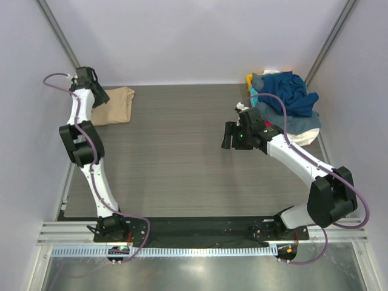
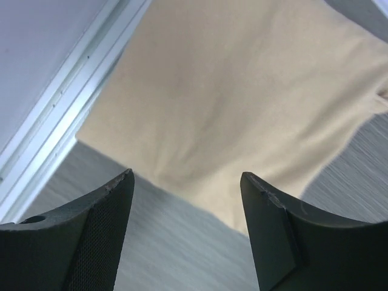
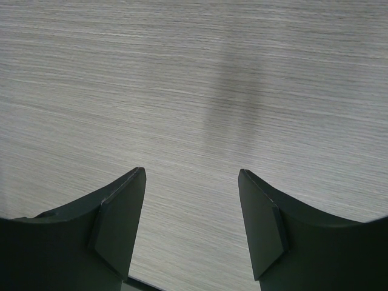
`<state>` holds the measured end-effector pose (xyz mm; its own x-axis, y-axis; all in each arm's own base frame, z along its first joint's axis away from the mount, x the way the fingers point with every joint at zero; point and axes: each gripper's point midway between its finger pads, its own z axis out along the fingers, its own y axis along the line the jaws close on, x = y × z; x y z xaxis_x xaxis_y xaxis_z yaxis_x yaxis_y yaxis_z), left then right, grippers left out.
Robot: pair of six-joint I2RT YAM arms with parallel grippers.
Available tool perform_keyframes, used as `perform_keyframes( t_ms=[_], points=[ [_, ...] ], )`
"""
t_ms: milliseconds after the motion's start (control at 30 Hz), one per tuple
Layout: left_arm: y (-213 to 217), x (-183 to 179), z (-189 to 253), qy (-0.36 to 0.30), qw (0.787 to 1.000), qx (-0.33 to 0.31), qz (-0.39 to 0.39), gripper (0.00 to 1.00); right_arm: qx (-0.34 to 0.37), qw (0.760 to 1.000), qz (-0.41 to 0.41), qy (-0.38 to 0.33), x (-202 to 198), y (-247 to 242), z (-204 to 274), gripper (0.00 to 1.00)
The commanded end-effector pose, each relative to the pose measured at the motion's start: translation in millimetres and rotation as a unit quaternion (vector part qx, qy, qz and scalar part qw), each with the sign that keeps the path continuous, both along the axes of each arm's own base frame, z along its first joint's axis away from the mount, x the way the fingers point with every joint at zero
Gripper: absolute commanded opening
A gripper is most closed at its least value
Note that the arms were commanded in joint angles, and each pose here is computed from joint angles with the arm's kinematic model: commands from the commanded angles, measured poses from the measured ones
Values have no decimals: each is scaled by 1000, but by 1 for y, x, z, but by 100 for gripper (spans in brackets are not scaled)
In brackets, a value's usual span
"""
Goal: Fold and stack the t-shirts
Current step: Neatly place the folded tshirt to the corner, then reset both grippers
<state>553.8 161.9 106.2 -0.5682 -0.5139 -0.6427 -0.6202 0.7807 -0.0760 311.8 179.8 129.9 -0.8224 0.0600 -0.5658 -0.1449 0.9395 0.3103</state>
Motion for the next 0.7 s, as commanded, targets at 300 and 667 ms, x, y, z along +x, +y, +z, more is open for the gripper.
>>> perform_keyframes(
  t_ms=[300,667],
  points=[
    [-94,-94,99,-82,991,-94,-52,75,37,997,-7,-65,29,15,43,68],
    [-177,-199,135,-130,967,-104,-192,86,73,991,-18,-109,19,22,64,70]
  ],
)
